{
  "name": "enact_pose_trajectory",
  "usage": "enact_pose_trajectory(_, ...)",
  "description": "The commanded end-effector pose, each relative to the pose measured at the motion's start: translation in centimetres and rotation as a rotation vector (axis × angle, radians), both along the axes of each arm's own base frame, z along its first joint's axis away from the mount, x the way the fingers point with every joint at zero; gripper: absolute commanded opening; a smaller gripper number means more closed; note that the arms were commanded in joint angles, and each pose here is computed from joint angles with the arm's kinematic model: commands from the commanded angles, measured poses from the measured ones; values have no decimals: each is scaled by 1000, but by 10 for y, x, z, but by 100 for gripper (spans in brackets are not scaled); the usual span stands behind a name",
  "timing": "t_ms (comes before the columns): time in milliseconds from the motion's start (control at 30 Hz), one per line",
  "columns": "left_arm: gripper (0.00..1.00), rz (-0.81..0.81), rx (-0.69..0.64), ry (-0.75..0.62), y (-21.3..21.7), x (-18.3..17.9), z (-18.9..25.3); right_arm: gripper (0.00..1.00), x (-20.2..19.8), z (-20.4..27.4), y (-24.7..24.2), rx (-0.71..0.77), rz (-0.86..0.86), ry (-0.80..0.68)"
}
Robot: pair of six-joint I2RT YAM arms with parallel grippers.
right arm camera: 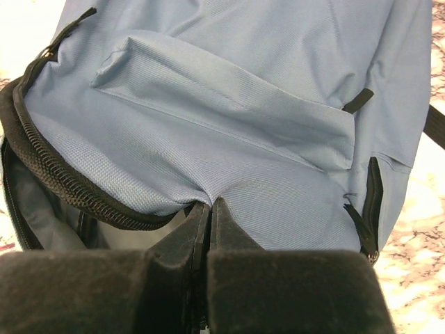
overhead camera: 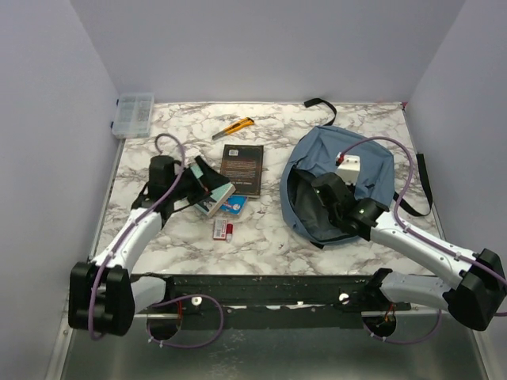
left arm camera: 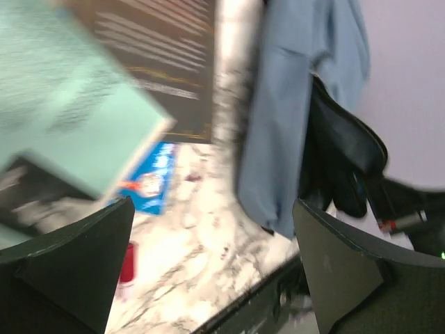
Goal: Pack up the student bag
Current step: Pick up the book from the center of the board.
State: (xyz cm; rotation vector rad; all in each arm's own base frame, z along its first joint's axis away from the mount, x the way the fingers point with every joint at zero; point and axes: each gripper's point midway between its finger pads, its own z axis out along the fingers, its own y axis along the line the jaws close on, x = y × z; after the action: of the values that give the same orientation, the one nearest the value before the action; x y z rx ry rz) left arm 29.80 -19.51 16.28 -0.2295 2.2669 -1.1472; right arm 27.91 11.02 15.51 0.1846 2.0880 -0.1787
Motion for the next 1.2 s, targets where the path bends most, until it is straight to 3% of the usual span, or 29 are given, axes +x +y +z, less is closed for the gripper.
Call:
enact_pose_trajectory(0,98,424,-37,102,85,9,-35,1,4,7,9,64,33,-43)
enact_pose_trajectory(200,98,662,-209,168,122,13,-62,1,3,5,15,83,64,-29)
enact_pose_trajectory(433,98,603,-325,307,104,17,-89,1,2,4,16,93,72,-24)
enact_pose_trajectory(667,87,617,-398,319,99,11,-98,1,1,2,18,100,82,-19)
enact_pose_trajectory(1000,54,597,-441,393,92,6,-108,1,4,2,26,108,106,-7)
enact_pose_trajectory(1100,53,588,-449,402,90,6,-108,1,3,-1,25,105,106,-5)
enact_pose_trajectory(1167,58,591,-451,412,90,4,-110,1,3,0,25,104,105,-6)
